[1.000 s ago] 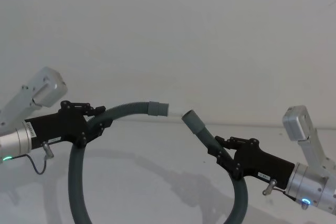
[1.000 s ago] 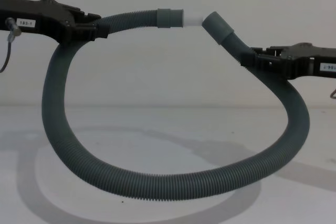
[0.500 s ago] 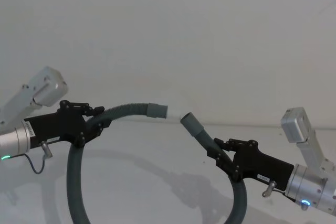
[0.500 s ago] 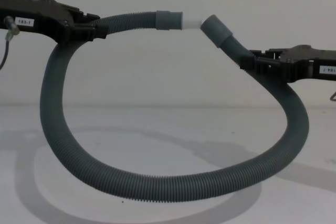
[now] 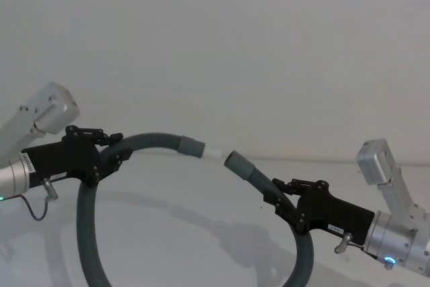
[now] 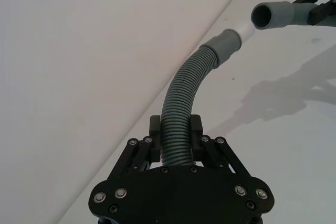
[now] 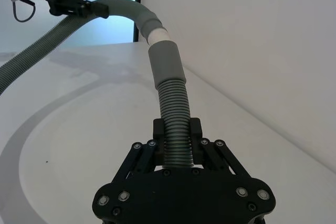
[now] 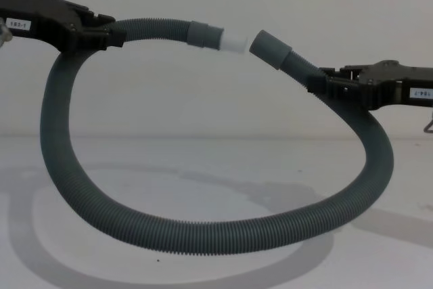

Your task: Use both hands to pick up one end of the pipe from the table, align the ends, and insert them.

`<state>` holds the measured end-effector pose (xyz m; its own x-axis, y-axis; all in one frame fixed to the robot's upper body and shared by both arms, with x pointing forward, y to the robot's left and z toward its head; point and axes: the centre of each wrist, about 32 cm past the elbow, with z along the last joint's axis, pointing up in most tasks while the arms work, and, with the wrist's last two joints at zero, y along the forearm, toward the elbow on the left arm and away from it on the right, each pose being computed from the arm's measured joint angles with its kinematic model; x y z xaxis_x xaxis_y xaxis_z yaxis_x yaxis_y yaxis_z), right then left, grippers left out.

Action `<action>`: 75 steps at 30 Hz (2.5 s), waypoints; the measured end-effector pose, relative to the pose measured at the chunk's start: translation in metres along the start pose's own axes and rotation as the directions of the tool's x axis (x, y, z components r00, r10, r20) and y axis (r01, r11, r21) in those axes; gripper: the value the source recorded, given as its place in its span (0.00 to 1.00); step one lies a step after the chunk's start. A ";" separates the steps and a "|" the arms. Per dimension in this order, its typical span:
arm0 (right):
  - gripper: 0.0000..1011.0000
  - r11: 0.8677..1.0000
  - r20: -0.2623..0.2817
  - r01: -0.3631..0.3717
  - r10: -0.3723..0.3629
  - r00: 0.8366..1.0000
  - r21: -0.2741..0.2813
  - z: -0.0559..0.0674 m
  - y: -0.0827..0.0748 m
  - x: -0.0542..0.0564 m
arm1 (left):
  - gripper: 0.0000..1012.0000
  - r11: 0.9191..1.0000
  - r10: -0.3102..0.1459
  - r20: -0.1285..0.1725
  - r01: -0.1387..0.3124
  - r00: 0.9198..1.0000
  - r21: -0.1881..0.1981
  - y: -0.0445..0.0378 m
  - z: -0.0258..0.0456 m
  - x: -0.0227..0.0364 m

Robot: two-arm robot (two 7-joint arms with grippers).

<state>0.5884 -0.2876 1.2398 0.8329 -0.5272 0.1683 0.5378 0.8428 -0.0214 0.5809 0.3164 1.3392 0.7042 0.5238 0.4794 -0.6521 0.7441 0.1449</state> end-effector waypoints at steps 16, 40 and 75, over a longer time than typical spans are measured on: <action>0.25 1.000 0.008 0.000 0.000 1.000 -0.003 0.000 0.003 0.001 | 0.28 1.000 0.006 0.006 -0.006 1.000 0.009 0.0026 0.0005 0.0030; 0.25 1.000 0.017 -0.006 0.007 1.000 -0.023 -0.001 0.006 0.000 | 0.28 1.000 -0.010 0.011 0.010 1.000 0.000 0.0025 0.0012 0.0071; 0.25 0.999 0.017 0.008 -0.008 1.000 -0.043 -0.003 0.013 0.002 | 0.28 0.999 -0.036 -0.006 0.036 0.999 -0.013 -0.0011 -0.0030 0.0112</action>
<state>0.5970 -0.2780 1.2370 0.8265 -0.5317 0.1850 0.5498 0.8330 -0.0622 0.5904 0.3227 1.3418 0.7289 0.4987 0.4689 -0.6224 0.7681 0.1505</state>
